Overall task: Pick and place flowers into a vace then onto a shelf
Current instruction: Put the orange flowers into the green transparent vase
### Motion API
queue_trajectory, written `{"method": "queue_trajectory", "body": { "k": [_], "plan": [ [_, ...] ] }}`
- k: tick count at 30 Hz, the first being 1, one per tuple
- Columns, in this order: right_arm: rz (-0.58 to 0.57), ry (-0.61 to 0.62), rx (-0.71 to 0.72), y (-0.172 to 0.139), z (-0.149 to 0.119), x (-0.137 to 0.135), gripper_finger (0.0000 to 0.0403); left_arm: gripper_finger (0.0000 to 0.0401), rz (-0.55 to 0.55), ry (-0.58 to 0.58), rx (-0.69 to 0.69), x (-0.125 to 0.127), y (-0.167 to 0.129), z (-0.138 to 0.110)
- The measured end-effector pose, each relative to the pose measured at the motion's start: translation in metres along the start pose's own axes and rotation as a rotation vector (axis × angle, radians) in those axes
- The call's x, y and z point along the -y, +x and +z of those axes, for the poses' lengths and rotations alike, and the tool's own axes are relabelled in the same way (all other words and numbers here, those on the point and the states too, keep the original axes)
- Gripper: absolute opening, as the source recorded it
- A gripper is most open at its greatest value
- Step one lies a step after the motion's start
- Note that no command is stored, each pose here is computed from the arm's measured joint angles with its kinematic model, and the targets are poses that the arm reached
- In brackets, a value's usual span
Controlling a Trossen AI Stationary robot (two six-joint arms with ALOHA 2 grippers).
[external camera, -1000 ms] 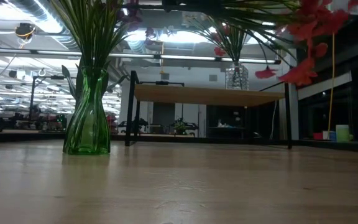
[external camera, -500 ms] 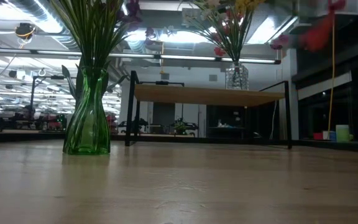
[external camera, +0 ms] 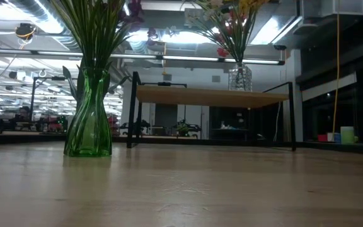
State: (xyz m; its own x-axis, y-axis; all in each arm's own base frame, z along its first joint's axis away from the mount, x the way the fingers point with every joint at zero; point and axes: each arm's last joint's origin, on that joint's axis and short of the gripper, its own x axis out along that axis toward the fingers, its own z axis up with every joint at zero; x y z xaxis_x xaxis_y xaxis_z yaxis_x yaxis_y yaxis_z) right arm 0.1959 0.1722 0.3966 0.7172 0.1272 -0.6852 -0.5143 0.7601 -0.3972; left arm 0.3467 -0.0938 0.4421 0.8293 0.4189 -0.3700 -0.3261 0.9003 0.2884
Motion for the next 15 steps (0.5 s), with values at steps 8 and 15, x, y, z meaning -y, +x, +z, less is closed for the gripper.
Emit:
{"method": "queue_trajectory", "body": {
  "k": [8,15],
  "plan": [
    [-0.002,-0.01,0.031,0.03,-0.032,-0.02,0.0002,0.0003,0.063,-0.004,0.09,0.003,-0.027,-0.016],
    [-0.082,0.027,0.317,0.03,-0.07,-0.02,0.0002,0.0003,0.057,-0.064,0.345,0.014,-0.031,-0.043]
  ]
}}
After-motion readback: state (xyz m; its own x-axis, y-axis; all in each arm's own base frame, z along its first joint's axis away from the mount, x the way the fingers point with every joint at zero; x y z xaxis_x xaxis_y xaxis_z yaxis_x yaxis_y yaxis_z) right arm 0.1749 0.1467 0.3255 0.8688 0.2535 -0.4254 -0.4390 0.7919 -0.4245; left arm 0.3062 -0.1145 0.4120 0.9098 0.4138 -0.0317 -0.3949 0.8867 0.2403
